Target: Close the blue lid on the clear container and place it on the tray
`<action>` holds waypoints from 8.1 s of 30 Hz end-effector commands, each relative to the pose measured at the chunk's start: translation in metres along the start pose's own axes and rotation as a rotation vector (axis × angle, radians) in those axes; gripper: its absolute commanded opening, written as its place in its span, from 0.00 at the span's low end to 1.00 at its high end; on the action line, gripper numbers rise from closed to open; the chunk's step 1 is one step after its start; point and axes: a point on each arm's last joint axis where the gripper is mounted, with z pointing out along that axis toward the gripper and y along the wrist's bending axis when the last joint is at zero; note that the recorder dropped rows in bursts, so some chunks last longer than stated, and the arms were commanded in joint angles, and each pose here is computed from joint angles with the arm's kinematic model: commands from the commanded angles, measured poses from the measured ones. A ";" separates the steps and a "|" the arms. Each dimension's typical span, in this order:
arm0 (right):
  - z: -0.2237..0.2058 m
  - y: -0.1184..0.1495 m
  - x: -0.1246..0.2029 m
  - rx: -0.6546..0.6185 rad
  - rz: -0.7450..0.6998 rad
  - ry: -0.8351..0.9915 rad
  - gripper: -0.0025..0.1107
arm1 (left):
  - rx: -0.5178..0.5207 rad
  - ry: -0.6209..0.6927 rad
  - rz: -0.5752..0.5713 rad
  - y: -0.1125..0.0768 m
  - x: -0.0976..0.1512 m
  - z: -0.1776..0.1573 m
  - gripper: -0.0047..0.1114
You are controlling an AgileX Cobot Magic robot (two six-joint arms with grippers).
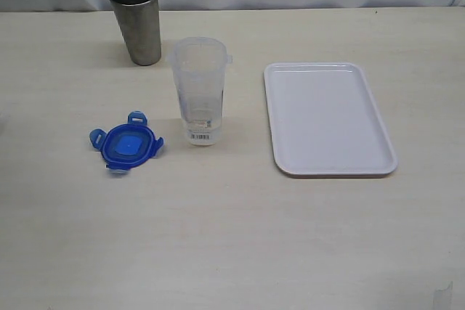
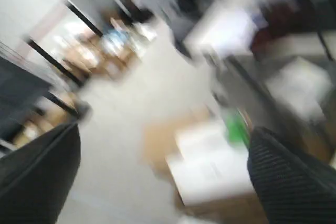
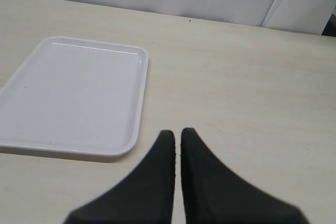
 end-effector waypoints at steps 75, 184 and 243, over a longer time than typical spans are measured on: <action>0.000 0.000 0.000 0.006 0.004 -0.001 0.06 | 1.221 0.554 0.233 -0.263 0.144 -0.070 0.47; 0.000 0.000 0.000 0.006 0.004 -0.001 0.06 | 0.776 -1.212 0.799 -0.191 -0.009 -0.221 0.04; 0.000 0.000 0.000 0.006 0.004 -0.001 0.06 | 0.611 -1.073 0.798 -0.217 0.047 -0.257 0.04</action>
